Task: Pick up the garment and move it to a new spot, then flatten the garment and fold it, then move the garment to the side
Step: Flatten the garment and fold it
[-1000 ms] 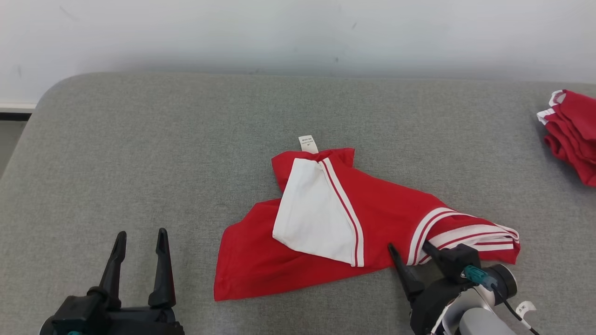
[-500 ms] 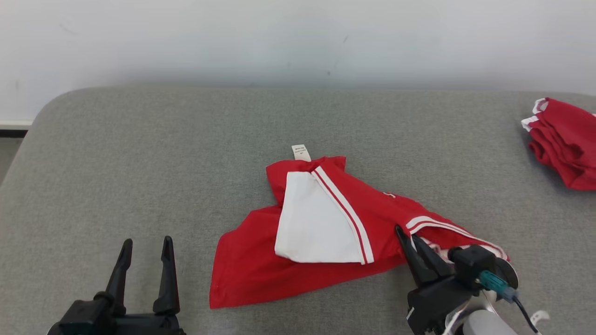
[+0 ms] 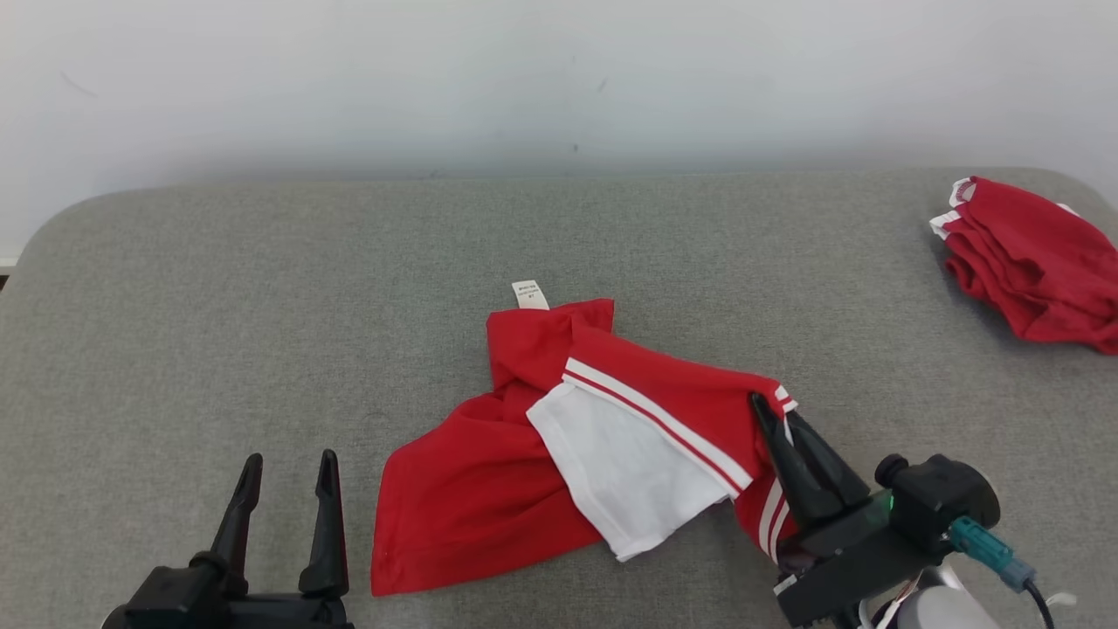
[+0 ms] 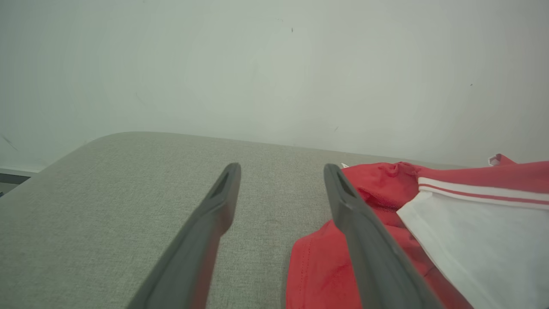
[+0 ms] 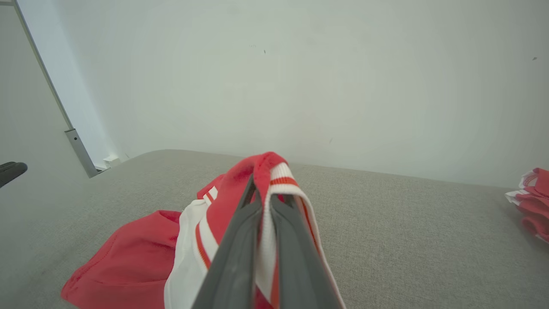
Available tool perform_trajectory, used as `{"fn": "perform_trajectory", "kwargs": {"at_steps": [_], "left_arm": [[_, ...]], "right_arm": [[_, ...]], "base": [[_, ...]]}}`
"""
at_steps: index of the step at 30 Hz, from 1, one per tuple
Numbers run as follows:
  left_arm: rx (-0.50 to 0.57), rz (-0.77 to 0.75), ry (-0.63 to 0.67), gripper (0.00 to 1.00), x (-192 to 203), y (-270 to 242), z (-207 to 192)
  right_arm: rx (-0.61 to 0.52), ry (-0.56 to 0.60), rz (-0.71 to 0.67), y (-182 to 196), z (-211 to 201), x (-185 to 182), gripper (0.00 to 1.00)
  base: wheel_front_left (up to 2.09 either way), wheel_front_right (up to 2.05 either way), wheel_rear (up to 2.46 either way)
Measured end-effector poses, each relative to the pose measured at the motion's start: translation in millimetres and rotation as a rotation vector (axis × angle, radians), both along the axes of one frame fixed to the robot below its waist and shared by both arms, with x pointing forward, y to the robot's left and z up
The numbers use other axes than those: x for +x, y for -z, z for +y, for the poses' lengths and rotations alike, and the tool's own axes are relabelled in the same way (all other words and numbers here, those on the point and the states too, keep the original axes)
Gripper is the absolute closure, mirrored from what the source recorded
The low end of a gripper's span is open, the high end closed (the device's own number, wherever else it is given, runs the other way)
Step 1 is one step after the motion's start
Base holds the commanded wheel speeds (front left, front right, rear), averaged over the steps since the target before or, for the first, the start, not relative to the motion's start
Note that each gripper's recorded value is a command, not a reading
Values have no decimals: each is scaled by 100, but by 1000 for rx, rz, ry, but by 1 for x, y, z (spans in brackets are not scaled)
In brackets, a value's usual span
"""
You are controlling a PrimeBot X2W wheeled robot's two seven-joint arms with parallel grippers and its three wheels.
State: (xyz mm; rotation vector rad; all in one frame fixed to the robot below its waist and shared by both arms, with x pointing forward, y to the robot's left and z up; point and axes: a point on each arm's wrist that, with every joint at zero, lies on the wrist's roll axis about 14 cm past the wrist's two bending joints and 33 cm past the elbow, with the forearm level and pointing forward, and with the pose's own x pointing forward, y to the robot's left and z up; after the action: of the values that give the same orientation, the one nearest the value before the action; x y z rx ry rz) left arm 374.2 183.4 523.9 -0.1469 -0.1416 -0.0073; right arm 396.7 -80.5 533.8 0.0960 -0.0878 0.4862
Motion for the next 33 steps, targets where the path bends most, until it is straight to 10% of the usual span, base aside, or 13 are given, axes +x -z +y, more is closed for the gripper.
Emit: {"fn": "perform_trajectory", "kwargs": {"at_steps": [24,25,26,27,33], "left_arm": [[-25,59,-27,0,19,20,9],[-24,63,-28,0,20,22,9],[-26,67,-27,0,21,23,9],[-27,73,-28,0,22,25,9],[-27,91,-27,0,26,31,7]], "right_arm": [[-3,213,147,22,-54,146,100],[-6,225,164,27,-56,151,94],[-10,234,179,33,-58,155,23],[-14,240,196,39,-59,158,0],[-45,226,230,58,-52,161,0]], "base": [[0,0,0],[0,0,0],[0,0,0],[0,0,0],[0,0,0]]}}
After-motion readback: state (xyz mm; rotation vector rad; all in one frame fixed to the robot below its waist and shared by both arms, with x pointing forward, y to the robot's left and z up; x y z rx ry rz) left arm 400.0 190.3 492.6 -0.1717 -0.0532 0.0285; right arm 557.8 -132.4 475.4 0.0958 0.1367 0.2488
